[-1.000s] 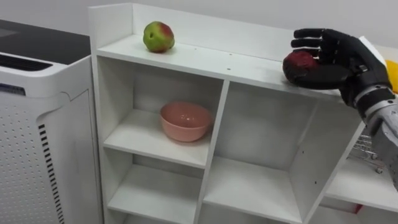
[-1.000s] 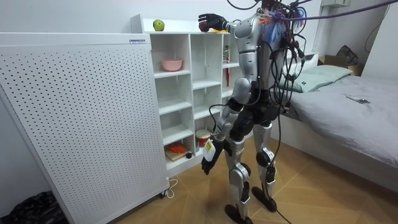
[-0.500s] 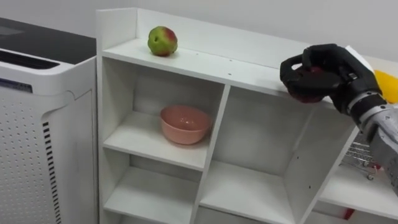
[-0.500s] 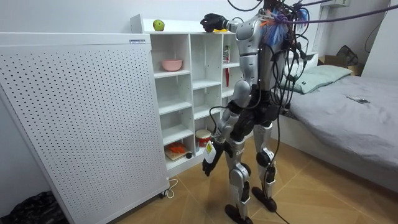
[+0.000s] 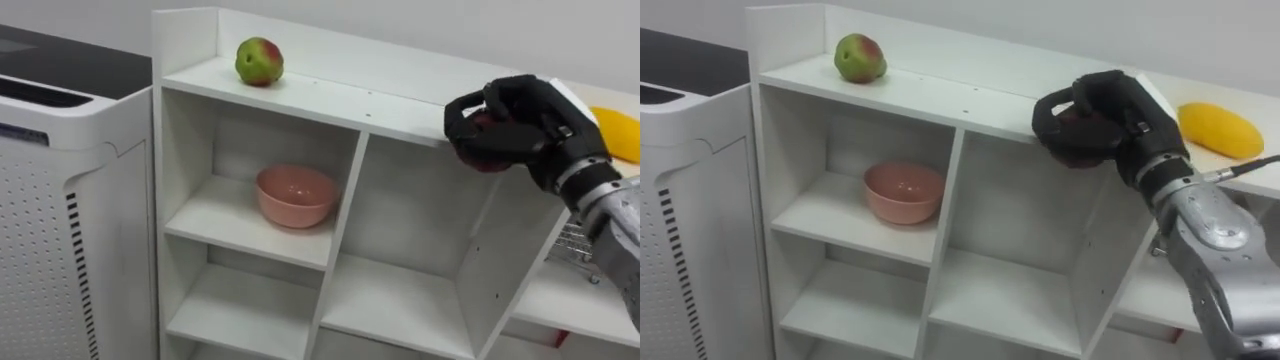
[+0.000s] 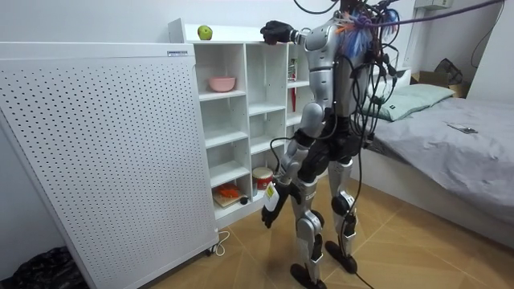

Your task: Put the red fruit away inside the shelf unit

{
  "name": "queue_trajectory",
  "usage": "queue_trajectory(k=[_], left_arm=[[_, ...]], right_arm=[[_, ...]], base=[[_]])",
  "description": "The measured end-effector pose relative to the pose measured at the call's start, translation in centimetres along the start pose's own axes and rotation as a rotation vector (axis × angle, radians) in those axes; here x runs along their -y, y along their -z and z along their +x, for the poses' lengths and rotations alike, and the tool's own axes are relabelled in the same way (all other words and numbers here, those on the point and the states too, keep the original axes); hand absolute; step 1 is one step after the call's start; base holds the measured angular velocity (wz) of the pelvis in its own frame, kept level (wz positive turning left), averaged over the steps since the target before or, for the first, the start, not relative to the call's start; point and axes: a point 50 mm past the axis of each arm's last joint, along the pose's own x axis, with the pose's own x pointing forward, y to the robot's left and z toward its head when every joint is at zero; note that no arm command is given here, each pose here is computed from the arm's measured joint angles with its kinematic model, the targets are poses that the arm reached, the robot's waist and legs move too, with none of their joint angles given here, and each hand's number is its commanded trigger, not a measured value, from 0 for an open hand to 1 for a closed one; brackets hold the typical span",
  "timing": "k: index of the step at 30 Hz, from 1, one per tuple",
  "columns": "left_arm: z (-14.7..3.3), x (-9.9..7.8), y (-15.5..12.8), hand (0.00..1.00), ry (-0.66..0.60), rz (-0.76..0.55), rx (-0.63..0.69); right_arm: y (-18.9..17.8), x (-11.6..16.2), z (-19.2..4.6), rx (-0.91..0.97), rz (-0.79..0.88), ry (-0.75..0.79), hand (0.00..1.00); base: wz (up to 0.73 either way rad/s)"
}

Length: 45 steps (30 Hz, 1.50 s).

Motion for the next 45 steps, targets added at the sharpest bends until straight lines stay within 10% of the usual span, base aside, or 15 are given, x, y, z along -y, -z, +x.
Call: queue_trajectory(k=[24, 37, 45], left_arm=[[-0.4, 3.2, -0.3, 0.00, -0.019, 0.024, -0.016], [-0.1, 4.5, -6.6, 0.00, 0.042, -0.133, 0.082], [-0.2, 4.8, -7.7, 0.00, 0.060, -0.189, 0.115]], right_arm=[[7.2, -9.4, -6.6, -0.125, 0.966, -0.142, 1.00], [18.2, -8.9, -11.3, -0.373, 1.464, 0.436, 1.00], [18.6, -6.8, -8.9, -0.315, 1.553, 0.623, 1.00]], base=[[-0.04], [0.02], [-0.03]])
